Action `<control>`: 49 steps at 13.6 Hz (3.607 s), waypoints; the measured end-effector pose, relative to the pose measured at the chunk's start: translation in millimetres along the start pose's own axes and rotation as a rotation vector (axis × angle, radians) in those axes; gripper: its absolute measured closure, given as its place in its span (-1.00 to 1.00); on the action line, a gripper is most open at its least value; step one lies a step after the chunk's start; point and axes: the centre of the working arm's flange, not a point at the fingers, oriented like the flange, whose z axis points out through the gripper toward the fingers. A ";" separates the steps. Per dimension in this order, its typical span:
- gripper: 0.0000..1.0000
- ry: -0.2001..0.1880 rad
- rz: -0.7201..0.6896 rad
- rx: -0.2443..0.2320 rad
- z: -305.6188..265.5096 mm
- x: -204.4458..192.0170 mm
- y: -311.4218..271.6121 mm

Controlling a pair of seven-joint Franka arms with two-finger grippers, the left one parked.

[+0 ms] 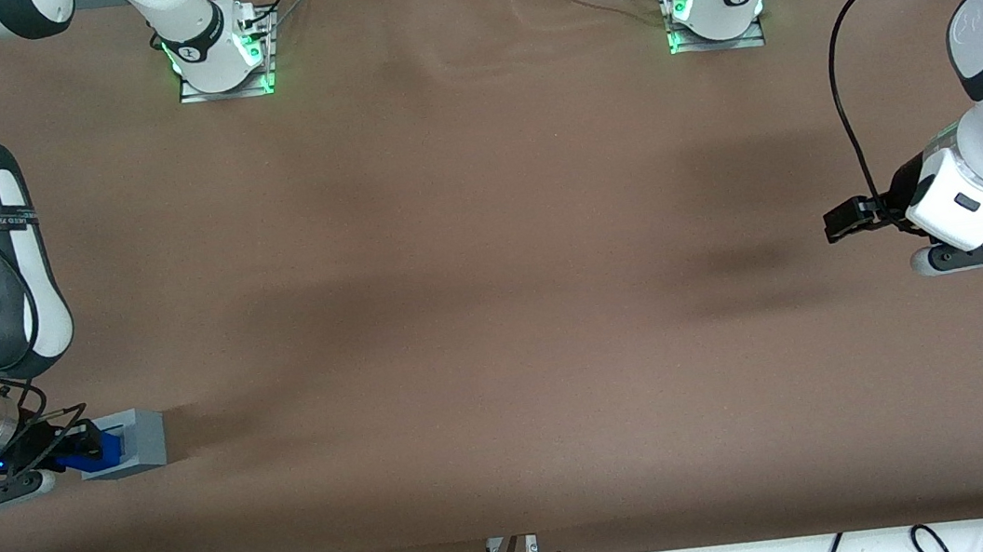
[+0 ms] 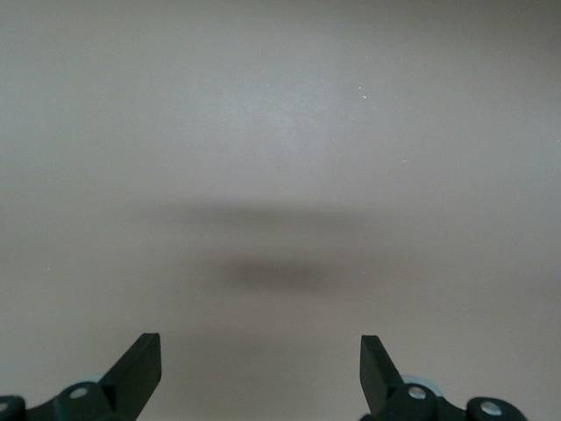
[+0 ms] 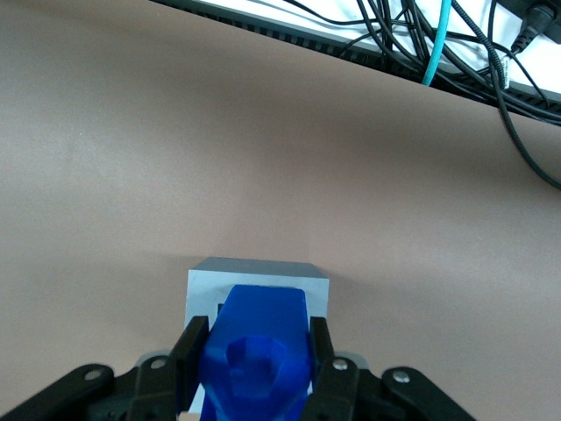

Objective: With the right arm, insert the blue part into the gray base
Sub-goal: 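Lift the blue block and carry it over the gray base's hole, then lower the blue block into the gray base's hole, then open the right gripper to release the blue block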

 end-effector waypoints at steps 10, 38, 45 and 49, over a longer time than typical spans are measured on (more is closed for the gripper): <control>-0.01 -0.021 -0.007 0.012 1.2 -1.5 -3.2; -1.00 -0.033 -0.030 0.080 -49.8 18.1 -38.8; -1.00 -0.067 -0.038 0.096 -137.1 9.6 -46.6; -1.00 -0.117 0.139 0.105 -197.5 4.9 -89.7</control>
